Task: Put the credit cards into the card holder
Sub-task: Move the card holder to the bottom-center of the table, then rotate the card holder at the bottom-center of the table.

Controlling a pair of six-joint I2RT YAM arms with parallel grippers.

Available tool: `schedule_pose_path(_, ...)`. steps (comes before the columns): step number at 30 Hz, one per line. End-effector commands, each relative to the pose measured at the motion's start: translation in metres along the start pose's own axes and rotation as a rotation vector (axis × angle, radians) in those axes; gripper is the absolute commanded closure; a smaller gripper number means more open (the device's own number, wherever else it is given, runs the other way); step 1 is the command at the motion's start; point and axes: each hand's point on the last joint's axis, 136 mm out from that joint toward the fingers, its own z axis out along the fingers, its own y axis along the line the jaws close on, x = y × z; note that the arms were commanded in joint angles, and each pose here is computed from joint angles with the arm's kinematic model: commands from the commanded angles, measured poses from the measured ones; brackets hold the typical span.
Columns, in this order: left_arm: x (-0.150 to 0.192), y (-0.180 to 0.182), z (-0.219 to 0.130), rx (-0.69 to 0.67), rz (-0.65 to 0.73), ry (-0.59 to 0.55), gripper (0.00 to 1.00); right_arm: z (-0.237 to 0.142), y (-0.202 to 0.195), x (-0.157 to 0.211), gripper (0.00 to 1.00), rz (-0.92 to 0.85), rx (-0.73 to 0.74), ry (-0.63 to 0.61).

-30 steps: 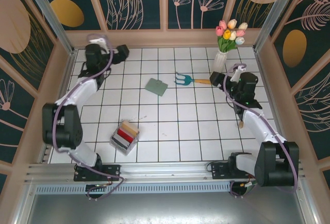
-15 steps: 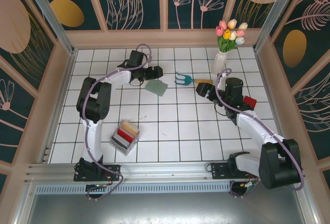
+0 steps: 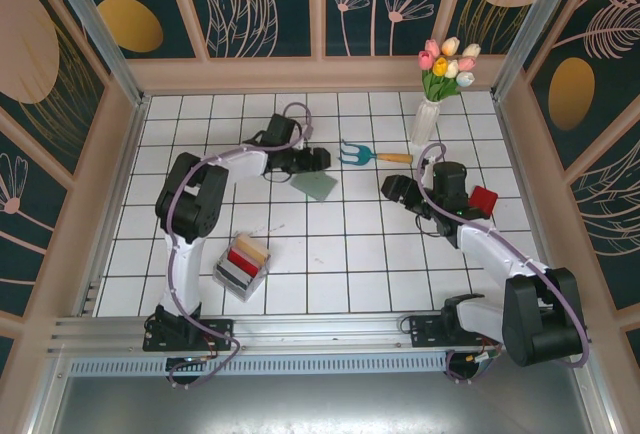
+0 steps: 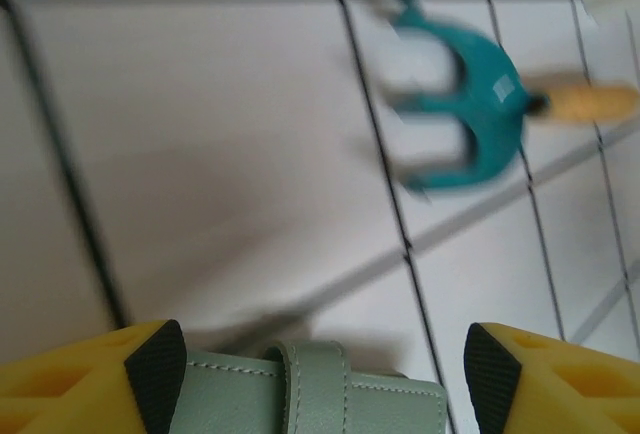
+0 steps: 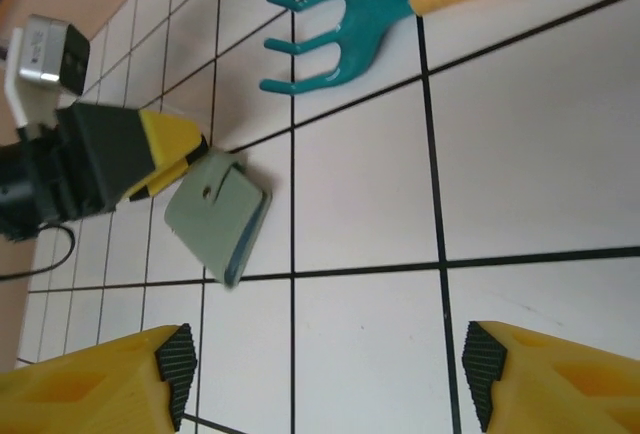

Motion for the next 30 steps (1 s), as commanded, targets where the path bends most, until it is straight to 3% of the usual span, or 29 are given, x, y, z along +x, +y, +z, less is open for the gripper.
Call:
schedule_pose_path(1,0.079,-0.036,0.012,0.105,-0.023,0.187,0.24,0.000,-0.005,0.024,0.29,0.031,0.008,0.065)
schedule_pose_path(6,0.137,-0.087,0.014,0.201,0.078,0.280,0.26,-0.007,-0.010,0.045,0.30,0.048,0.026,0.089)
schedule_pose_path(8,0.146,-0.103,0.010,0.221,0.106,0.266,0.26,-0.010,-0.009,0.052,0.32,0.060,0.016,0.093)
schedule_pose_path(14,0.096,-0.146,-0.046,0.230,0.164,0.030,0.21,-0.015,-0.003,0.064,0.47,0.058,-0.002,0.113)
schedule_pose_path(17,0.067,-0.142,-0.086,0.135,0.141,-0.151,0.17,-0.014,0.006,0.064,0.51,0.035,-0.021,0.123)
schedule_pose_path(20,0.056,-0.114,-0.118,-0.012,0.044,-0.277,0.18,-0.005,0.018,0.071,0.51,-0.012,-0.029,0.168)
schedule_pose_path(25,0.089,-0.079,-0.155,-0.069,-0.019,-0.324,0.11,0.015,0.027,0.099,0.50,-0.108,0.024,0.286)
schedule_pose_path(30,0.125,-0.087,-0.154,0.069,-0.062,-0.224,0.14,0.032,0.016,0.117,0.48,-0.233,0.173,0.344)
